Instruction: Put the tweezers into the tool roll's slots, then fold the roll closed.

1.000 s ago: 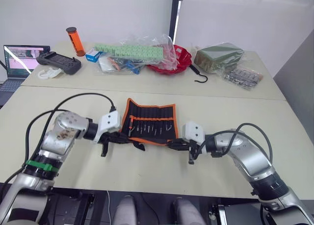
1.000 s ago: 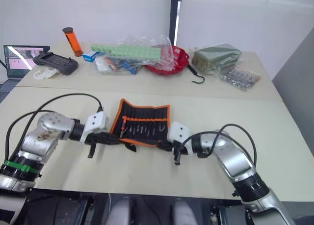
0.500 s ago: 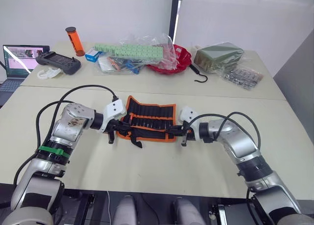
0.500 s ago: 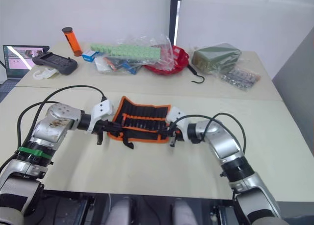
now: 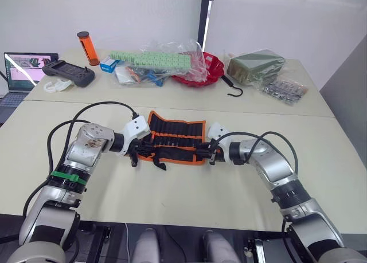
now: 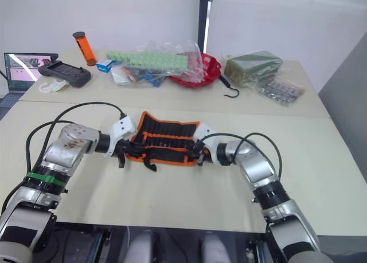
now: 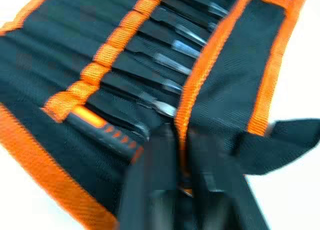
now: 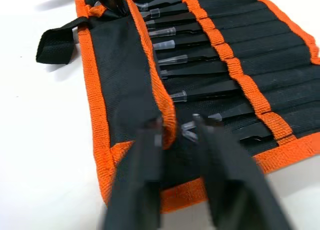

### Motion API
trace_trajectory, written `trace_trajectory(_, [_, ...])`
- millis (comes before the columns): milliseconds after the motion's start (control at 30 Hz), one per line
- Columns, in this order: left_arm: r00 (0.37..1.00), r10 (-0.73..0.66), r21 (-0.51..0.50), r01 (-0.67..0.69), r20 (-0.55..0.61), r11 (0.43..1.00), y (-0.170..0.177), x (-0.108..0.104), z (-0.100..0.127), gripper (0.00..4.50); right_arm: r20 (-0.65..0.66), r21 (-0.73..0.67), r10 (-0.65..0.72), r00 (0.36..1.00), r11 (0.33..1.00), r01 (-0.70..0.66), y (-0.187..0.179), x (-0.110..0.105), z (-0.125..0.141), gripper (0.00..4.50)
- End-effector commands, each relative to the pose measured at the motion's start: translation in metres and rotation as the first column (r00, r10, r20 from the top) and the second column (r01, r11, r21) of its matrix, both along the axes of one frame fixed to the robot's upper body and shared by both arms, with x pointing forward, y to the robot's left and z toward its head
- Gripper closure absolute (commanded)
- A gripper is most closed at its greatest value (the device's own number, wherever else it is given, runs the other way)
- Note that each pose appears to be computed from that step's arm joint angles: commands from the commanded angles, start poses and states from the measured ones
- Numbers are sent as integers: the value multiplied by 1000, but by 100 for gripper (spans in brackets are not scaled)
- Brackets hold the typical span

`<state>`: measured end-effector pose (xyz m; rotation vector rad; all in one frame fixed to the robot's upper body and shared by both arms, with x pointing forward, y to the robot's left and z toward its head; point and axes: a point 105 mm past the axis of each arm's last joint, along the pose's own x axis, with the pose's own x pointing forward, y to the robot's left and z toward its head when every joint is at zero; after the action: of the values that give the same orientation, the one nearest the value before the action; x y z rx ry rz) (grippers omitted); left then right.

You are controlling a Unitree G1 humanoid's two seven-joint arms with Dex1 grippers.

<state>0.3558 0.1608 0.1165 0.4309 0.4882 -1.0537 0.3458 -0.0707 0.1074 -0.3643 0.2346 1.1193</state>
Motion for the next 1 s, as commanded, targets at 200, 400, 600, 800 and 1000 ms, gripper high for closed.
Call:
trace_trajectory(200, [986, 102, -137, -84, 131, 987, 27, 2, 71, 104, 98, 290, -24, 995, 957, -5, -9, -10, 67, 55])
trace_trajectory(400, [981, 114, -289, -65, 155, 955, 25, -9, 95, 130, 63, 390, 2, 998, 920, -26, 4, -24, 79, 82])
trace_trajectory(600, [989, 70, -301, -29, 127, 953, -5, -24, 67, 314, 23, 334, -24, 999, 942, 15, 32, -23, 50, 269])
trace_trajectory(800, [989, 100, -278, -65, 112, 958, -23, -26, 31, 450, 1, 262, -85, 996, 962, 82, 49, -17, 18, 448])
trace_trajectory(1000, [983, 148, -265, -115, 106, 957, -27, -19, 10, 450, -3, 256, -128, 992, 959, 125, 58, -10, 5, 448])
